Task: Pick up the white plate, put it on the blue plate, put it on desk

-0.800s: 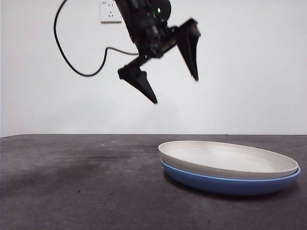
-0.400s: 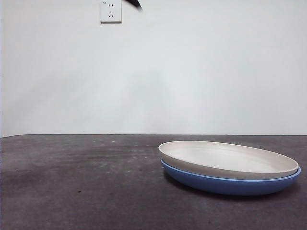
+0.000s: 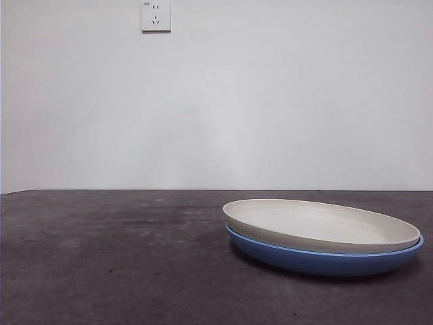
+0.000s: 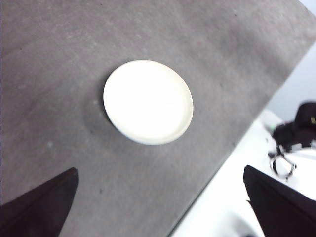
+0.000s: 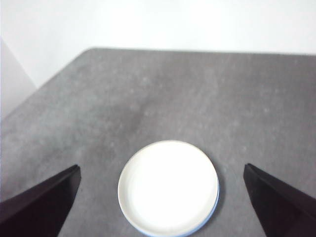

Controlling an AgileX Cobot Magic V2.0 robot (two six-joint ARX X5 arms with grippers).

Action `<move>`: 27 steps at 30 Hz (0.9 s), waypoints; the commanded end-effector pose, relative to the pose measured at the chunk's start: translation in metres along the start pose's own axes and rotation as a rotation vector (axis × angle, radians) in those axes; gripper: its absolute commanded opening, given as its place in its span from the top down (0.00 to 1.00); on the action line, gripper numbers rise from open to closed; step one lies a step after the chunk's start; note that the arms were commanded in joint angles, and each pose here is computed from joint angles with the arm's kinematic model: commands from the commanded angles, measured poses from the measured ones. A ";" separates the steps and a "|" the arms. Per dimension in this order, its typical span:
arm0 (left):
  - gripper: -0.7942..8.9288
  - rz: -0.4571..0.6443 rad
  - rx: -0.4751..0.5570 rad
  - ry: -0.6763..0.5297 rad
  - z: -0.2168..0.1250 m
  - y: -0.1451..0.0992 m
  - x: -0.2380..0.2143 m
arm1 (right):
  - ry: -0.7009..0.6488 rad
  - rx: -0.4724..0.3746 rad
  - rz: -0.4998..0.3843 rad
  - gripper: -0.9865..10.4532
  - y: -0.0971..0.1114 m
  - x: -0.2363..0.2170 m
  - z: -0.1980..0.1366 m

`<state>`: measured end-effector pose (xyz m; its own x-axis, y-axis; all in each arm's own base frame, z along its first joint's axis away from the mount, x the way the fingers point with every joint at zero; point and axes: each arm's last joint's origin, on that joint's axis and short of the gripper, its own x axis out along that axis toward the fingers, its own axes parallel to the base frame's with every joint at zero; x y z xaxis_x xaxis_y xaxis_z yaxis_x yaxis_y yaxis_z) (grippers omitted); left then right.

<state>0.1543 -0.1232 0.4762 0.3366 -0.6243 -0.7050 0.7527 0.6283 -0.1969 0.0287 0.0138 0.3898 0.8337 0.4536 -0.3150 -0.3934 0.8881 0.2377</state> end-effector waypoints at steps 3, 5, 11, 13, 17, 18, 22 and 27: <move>0.34 -0.002 0.091 0.022 -0.049 -0.010 -0.023 | -0.034 0.008 0.003 0.38 0.002 -0.003 0.005; 0.34 0.002 0.106 -0.017 -0.065 -0.013 -0.030 | -0.029 0.010 0.003 0.38 0.001 -0.001 0.006; 0.34 0.008 0.096 -0.155 -0.110 -0.018 -0.040 | 0.031 0.046 0.006 0.38 -0.002 0.010 0.008; 0.34 0.007 0.077 -0.188 -0.122 -0.018 -0.038 | 0.064 0.058 0.015 0.38 -0.004 0.017 0.010; 0.34 0.003 0.039 -0.244 -0.145 -0.016 -0.028 | 0.155 0.095 0.061 0.38 -0.009 0.038 0.014; 0.34 0.002 0.029 -0.253 -0.150 -0.015 -0.024 | 0.184 0.111 0.072 0.38 -0.011 0.044 0.015; 0.34 -0.004 -0.011 -0.263 -0.166 -0.010 -0.007 | 0.315 0.164 0.104 0.38 -0.018 0.071 0.015; 0.34 -0.007 -0.047 -0.241 -0.176 -0.005 0.009 | 0.491 0.198 0.102 0.38 -0.032 0.110 0.012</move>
<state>0.0538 -0.0501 0.3472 0.4510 -0.7074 -0.5442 0.7310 0.6426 -0.2296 0.1336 0.0333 0.3562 0.5034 0.5553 -0.6620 -0.3188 0.8314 0.4551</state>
